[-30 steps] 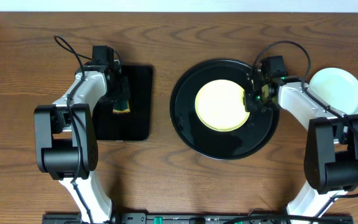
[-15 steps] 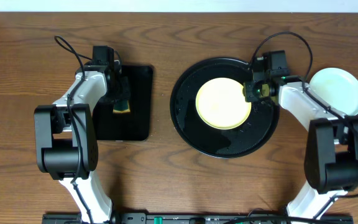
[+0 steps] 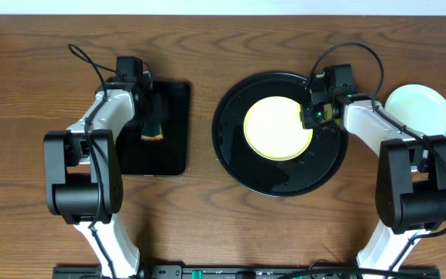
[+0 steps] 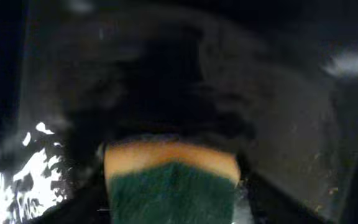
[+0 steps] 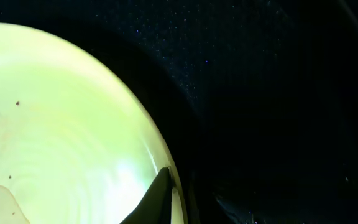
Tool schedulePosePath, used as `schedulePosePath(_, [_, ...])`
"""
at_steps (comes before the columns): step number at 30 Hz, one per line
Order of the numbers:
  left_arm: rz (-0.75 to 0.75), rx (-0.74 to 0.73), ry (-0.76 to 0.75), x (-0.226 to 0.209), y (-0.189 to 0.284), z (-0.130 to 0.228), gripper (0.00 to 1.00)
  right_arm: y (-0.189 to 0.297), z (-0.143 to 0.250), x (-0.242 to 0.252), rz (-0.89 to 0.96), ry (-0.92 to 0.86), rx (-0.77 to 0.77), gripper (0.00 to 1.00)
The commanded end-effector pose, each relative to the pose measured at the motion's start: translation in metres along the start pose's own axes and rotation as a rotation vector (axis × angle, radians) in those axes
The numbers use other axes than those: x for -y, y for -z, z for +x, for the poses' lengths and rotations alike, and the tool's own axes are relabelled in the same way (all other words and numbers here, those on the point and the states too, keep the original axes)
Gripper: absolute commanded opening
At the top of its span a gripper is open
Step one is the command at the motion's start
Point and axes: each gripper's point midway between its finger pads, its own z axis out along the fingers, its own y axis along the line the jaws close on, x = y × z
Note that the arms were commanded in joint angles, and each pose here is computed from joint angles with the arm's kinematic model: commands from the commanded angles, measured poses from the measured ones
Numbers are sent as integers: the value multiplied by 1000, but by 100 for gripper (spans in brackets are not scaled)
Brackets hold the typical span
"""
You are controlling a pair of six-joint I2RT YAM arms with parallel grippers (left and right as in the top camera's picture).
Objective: Clean dirty plates on tray and stack at the side
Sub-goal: 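Hold the sponge in the black tray with the left gripper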
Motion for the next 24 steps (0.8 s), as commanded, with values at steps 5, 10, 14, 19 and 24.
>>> schedulePosePath(5, [-17, -40, 1, -6, -16, 15, 36, -16, 18, 7, 43, 2, -62, 9])
schedulePosePath(10, [-28, -102, 7, -10, -25, 31, 61, -16, 18, 8, 43, 2, -62, 26])
schedulePosePath(14, [-22, -132, 10, -9, -24, 38, 43, -16, 18, 8, 43, 2, -61, 21])
schedulePosePath(19, [-16, -101, 7, -6, -9, 28, 8, -16, 16, 7, 43, 3, -53, 1])
schedulePosePath(24, [13, 54, -8, 6, 58, -2, 8, -16, 16, 7, 43, 3, -54, 2])
